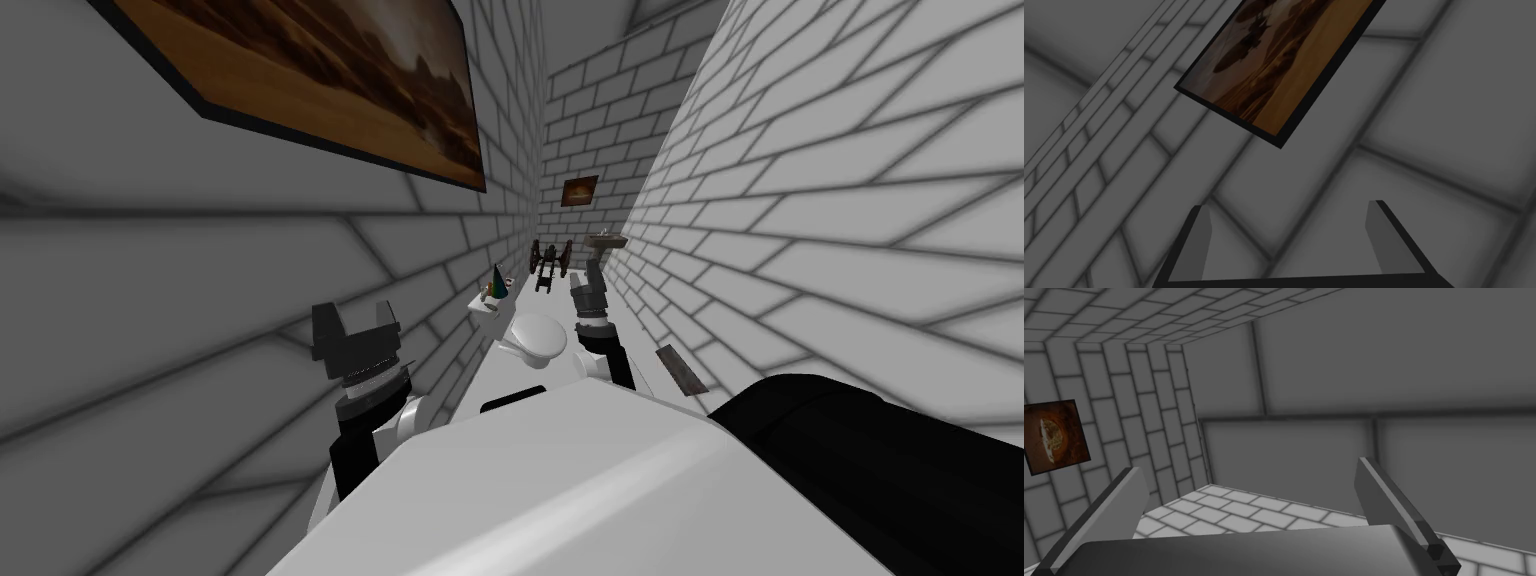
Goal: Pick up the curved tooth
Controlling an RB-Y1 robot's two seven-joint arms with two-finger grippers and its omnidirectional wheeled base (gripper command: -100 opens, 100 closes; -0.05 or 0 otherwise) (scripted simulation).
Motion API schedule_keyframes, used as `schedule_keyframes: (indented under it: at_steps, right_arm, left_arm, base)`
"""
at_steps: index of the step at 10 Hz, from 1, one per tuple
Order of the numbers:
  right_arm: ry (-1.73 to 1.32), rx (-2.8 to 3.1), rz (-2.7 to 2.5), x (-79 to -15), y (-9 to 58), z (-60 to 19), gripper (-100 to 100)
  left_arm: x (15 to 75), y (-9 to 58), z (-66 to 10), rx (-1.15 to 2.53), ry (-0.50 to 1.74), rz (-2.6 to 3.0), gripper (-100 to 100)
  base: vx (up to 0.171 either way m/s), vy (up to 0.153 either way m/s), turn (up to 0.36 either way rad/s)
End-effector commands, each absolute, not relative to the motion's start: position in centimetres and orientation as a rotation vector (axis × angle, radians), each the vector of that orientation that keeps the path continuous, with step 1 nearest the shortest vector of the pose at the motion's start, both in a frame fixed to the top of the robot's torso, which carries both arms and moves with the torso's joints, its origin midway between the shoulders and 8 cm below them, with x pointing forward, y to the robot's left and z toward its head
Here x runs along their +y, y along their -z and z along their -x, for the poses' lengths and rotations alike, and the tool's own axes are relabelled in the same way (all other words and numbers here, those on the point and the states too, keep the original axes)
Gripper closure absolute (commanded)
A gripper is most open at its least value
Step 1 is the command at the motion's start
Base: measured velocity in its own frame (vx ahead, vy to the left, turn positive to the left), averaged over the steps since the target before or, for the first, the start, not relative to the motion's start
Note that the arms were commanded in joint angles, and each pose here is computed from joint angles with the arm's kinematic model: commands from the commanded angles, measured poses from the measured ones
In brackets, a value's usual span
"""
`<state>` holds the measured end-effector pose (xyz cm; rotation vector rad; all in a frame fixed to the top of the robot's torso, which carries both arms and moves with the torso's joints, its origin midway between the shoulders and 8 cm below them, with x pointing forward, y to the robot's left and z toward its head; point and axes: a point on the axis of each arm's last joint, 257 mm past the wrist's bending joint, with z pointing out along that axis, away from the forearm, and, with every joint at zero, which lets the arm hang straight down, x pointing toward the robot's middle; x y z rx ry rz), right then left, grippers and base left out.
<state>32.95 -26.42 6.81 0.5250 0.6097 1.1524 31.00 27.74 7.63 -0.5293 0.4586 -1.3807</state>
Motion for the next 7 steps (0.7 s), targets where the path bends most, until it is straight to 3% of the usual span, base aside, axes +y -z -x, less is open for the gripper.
schedule_keyframes:
  at_steps: [1, 5, 7]
  right_arm:
    - [-1.152, 0.610, -0.525, -26.4, -6.8, -32.9, 0]
    - [-1.153, 0.610, -0.525, -26.4, -6.8, -32.9, 0]
    - [-1.153, 0.609, -0.525, -26.4, -6.8, -32.9, 0]
  left_arm:
    - [27.6, -7.2, -31.4, 0.491, 1.384, 0.526, -100]
    - [28.2, -4.7, -33.1, 0.590, 1.385, 0.572, -100]
    - [29.5, -1.7, -34.8, 0.652, 1.375, 0.664, -100]
  base:
    - [-0.008, -0.015, -0.082]
    - [-0.026, -0.048, -0.145]
    - [-0.047, -0.102, -0.306]
